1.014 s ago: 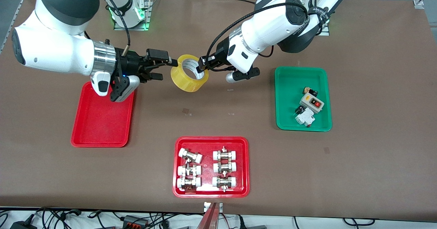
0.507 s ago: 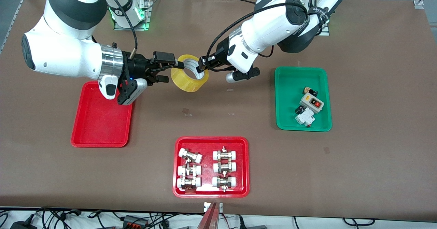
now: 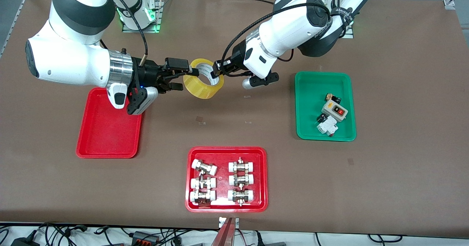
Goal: Left arm passes tape to right arm into tray
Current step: 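Close the right gripper on the tape roll beside the left gripper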
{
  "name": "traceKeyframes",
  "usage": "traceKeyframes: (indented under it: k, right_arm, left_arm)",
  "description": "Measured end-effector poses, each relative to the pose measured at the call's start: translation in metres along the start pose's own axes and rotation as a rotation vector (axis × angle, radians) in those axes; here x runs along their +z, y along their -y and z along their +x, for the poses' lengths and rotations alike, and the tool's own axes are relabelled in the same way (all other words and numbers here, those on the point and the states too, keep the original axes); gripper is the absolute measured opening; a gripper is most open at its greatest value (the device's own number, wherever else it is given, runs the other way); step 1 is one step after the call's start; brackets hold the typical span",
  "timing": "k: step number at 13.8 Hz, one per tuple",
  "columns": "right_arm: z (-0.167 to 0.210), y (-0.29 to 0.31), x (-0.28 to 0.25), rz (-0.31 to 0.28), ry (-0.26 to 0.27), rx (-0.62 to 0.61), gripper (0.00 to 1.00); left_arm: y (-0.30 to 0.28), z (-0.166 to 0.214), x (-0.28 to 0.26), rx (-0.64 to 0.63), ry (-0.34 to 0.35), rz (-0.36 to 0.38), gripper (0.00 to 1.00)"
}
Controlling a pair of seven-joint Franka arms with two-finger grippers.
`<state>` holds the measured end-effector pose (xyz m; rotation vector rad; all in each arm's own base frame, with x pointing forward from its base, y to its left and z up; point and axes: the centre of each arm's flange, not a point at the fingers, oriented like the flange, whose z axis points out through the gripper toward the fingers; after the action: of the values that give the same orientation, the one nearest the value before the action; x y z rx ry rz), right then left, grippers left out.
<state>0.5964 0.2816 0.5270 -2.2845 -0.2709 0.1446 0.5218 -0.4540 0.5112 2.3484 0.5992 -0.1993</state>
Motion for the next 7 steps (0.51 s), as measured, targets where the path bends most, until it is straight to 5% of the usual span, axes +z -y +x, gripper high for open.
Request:
traceKeyframes:
  k: [2,6,7]
  right_arm:
    - [0.0001,0.0002,-0.0002,0.004,-0.001,0.001,0.82]
    - [0.0002,0.0007,-0.0004,0.008,-0.002,0.002,0.68]
    - [0.0002,0.0027,-0.0005,0.014,-0.003,0.000,0.56]
  left_arm:
    - [0.0000,0.0000,0.0000,0.000,0.000,0.000,0.22]
    - [0.0013,0.0005,0.0016,-0.002,0.002,0.004,0.22]
    - [0.0024,0.0011,0.0029,-0.004,0.003,0.006,0.22]
